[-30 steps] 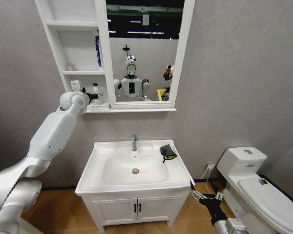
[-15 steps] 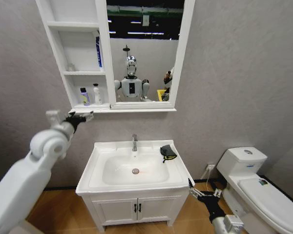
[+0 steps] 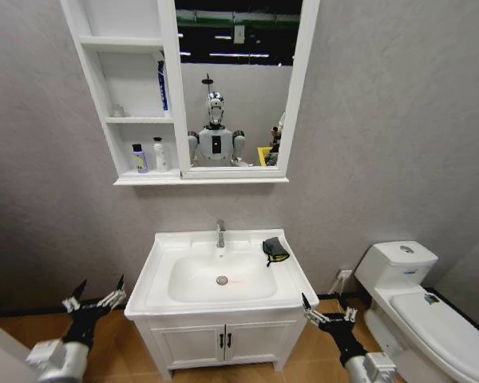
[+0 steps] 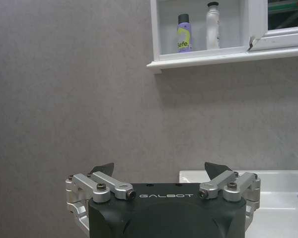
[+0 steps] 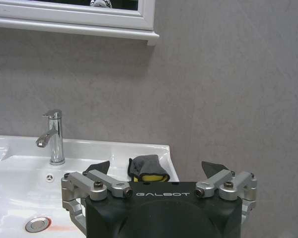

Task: Move facial cleanser and shampoo from washbasin to cabinet, then wipe washbasin with towel.

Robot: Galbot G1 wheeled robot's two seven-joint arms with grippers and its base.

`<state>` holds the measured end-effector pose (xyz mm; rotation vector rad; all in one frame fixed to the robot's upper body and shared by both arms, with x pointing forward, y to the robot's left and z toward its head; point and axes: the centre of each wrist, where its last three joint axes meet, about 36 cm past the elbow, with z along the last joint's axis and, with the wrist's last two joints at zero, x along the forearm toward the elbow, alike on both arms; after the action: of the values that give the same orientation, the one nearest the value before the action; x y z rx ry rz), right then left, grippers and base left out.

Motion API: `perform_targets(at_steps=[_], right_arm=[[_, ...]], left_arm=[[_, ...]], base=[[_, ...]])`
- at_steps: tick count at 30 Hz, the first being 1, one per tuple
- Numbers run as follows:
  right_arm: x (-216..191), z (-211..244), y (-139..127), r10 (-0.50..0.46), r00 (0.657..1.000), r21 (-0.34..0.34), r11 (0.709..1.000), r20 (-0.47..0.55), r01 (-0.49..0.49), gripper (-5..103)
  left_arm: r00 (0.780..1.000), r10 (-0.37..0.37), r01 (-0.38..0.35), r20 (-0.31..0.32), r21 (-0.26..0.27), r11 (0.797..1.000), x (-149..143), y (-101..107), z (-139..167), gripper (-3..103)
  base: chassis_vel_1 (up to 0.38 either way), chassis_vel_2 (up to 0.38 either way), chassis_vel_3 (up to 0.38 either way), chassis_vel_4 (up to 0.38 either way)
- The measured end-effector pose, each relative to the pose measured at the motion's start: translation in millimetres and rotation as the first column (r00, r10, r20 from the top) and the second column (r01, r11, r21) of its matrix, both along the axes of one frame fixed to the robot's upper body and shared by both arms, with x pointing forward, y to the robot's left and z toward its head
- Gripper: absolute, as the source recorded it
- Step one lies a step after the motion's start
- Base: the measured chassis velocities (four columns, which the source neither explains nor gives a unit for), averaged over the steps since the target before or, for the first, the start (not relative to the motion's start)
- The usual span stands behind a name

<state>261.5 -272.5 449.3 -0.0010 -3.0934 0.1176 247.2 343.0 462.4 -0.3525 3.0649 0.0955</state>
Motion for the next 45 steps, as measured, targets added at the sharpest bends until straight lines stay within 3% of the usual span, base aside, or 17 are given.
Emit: perform_targets(at_steps=[3, 5, 6, 8, 13, 45], right_arm=[[5, 5, 3, 0.008, 1.0, 0.001, 1.0, 0.011, -0.008, 100], [9, 9, 4, 0.013, 1.0, -0.001, 1.0, 0.018, -0.013, 100], [9, 9, 4, 0.013, 1.0, -0.001, 1.0, 0.018, -0.013, 100], [11, 11, 5, 0.013, 1.0, -0.003, 1.0, 0.022, -0.013, 100], [10, 12, 6, 0.008, 1.0, 0.001, 1.0, 0.025, -0.008, 100], [1, 14, 5, -0.014, 1.0, -0.009, 1.0, -0.005, 0.014, 100]], left_arm=[[1.0, 0.001, -0.002, -0.028, -0.035, 0.999, -20, 1, -8, 100], [0.999, -0.026, 0.022, -0.037, -0.094, 0.995, -27, -6, -4, 100], [0.999, -0.026, 0.022, -0.037, -0.094, 0.995, -27, -6, -4, 100], [0.996, -0.078, 0.069, -0.044, -0.177, 0.982, -26, -20, 6, 100], [0.987, -0.153, 0.138, -0.042, -0.246, 0.959, -16, -35, 16, 100], [0.986, -0.162, 0.146, -0.043, -0.252, 0.957, -12, -37, 17, 100]], base=[[0.0, 0.0, 0.0, 0.0], [0.0, 0.0, 0.0, 0.0], [0.0, 0.0, 0.0, 0.0], [0.0, 0.0, 0.0, 0.0], [0.0, 0.0, 0.0, 0.0], [-0.024, 0.024, 0.032, -0.032]])
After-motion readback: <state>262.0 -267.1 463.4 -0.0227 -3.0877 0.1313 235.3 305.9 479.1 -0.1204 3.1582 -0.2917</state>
